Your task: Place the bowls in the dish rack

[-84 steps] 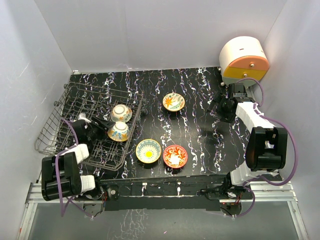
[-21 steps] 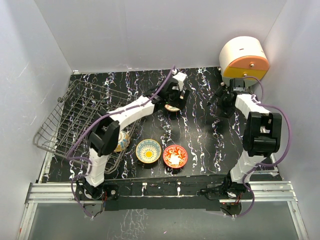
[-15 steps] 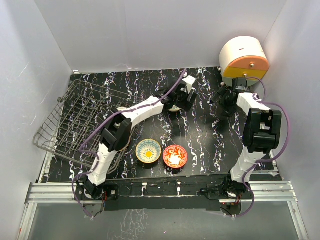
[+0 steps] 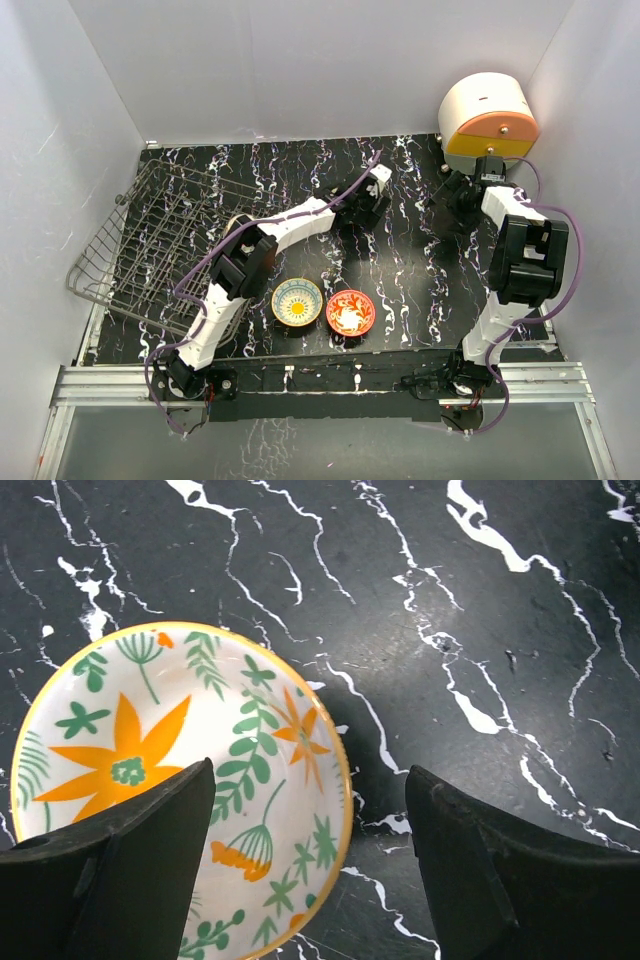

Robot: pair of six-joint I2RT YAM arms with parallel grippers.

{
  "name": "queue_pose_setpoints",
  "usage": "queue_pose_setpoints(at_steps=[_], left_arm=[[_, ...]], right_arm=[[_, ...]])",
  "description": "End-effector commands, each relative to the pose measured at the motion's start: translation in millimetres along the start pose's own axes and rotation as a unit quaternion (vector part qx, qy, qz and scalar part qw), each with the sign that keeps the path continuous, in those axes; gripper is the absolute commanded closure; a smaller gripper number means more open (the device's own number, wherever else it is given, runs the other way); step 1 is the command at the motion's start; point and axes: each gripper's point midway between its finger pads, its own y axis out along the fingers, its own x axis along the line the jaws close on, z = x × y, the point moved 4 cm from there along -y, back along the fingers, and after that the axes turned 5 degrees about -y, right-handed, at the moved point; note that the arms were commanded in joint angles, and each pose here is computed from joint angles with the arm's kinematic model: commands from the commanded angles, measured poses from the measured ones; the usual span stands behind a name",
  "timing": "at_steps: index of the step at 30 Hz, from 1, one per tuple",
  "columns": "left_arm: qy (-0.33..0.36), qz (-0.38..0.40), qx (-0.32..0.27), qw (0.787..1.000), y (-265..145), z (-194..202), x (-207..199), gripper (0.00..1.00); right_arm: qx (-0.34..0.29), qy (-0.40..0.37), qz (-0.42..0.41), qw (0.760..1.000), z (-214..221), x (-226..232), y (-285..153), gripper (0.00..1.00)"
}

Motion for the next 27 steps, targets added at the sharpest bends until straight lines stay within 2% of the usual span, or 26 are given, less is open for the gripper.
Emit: queue_pose_setpoints(at_steps=[1,7,11,15,22,24,27], left_arm=[[0.009,-0.033,-0.001,0.999,-0.5,2.9,9.2,0.29],[0.007,-0.043,0.016,0.999,2.5,17.6,12.9,0.69],[0.002,-0.040,0.014,0.999,-1.1,13.6,11.9,1.00],[-0.011,-0.020,-0.003,1.000,-13.4,-6.1,5.0,1.00],[-0.071,0.047,-0.090,0.992,-71.6,-89.5,-12.4,1.00],[-0.090,0.049,-0.112,0.988,-95.3,-107.0,-4.5,1.00],[-0.152,0.052,-0.151,0.975,-131.6,-126.9,28.1,1.00]], right_arm=[[-0.021,-0.009,-0.013,1.000,-9.3,1.7,-0.1,0.08],[-0.021,-0.008,-0.011,1.000,-7.5,-0.7,-1.4,0.08],[-0.023,-0.005,-0.013,1.000,-7.1,0.0,-4.1,0.08],[-0.027,-0.005,-0.012,1.000,-6.5,0.3,-8.4,0.08],[-0.034,-0.005,-0.013,0.999,-7.4,0.9,-15.2,0.08],[-0.036,-0.004,-0.016,0.999,-8.1,1.9,-17.1,0.08],[-0.037,-0.005,-0.019,0.999,-7.8,3.2,-18.9,0.08]])
